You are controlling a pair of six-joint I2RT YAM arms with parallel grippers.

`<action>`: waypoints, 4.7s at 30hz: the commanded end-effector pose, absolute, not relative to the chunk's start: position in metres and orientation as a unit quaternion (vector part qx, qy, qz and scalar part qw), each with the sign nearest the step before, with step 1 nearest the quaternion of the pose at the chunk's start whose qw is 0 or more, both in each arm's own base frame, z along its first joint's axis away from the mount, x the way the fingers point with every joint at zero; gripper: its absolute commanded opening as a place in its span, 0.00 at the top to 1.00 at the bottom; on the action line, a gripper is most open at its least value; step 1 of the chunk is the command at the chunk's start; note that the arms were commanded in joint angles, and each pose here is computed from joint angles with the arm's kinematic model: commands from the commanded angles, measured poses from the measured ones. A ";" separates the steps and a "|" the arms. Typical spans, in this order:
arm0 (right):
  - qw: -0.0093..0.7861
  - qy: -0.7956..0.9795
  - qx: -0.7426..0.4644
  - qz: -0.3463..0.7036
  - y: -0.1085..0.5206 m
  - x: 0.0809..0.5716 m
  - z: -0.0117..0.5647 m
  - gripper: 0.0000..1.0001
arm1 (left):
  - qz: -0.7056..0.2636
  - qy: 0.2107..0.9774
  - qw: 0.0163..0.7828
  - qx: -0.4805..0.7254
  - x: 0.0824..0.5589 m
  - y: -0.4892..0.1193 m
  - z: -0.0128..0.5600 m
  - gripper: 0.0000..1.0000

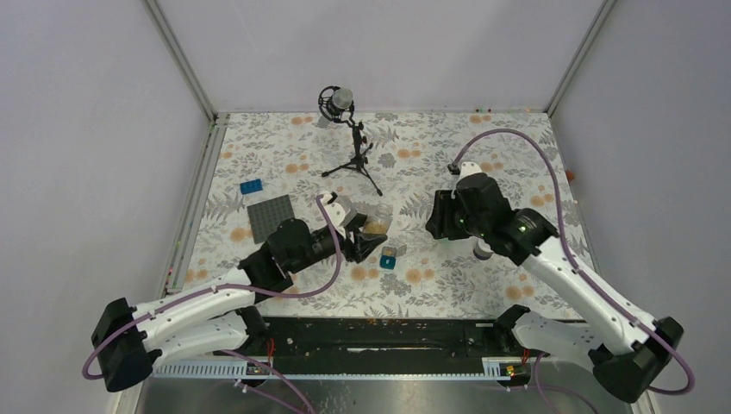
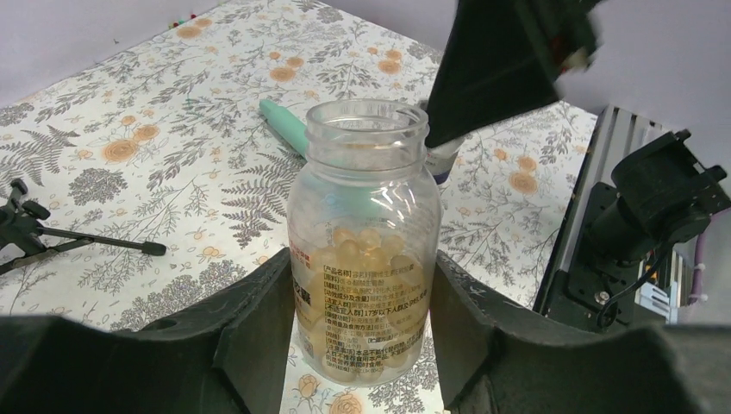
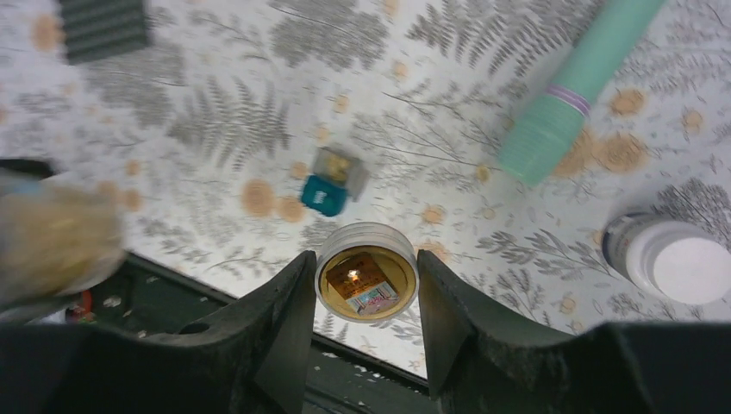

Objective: Sort the pills into containers

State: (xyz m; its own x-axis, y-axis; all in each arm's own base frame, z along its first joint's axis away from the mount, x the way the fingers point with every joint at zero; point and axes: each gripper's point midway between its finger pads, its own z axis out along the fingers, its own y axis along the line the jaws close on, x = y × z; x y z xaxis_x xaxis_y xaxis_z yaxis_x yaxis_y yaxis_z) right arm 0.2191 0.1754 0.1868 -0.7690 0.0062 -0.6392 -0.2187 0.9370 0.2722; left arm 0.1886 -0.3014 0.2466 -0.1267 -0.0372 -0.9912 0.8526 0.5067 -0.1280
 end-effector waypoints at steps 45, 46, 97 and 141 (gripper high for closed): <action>0.224 0.832 -0.301 0.408 0.255 0.146 0.258 0.64 | -0.413 0.565 0.420 0.577 0.141 -0.342 0.255 1.00; 0.221 0.833 -0.300 0.408 0.256 0.146 0.257 0.64 | -0.415 0.564 0.421 0.577 0.141 -0.343 0.257 1.00; 0.328 0.841 -0.202 0.380 0.267 0.195 0.267 0.14 | -0.468 0.539 0.480 0.510 0.122 -0.325 0.262 1.00; 0.353 0.868 -0.192 0.292 0.250 0.226 0.240 0.25 | -0.447 0.549 0.522 0.476 0.135 -0.316 0.272 1.00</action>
State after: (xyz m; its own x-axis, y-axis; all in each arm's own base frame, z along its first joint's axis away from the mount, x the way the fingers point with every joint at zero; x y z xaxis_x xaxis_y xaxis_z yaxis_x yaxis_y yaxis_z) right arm 0.1834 0.2754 0.2701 -0.6460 -0.1521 -0.7480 -0.6956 0.5208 0.4949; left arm 0.1307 -0.3148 0.2298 -0.0940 0.1881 -0.9776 0.9890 0.1304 -0.0700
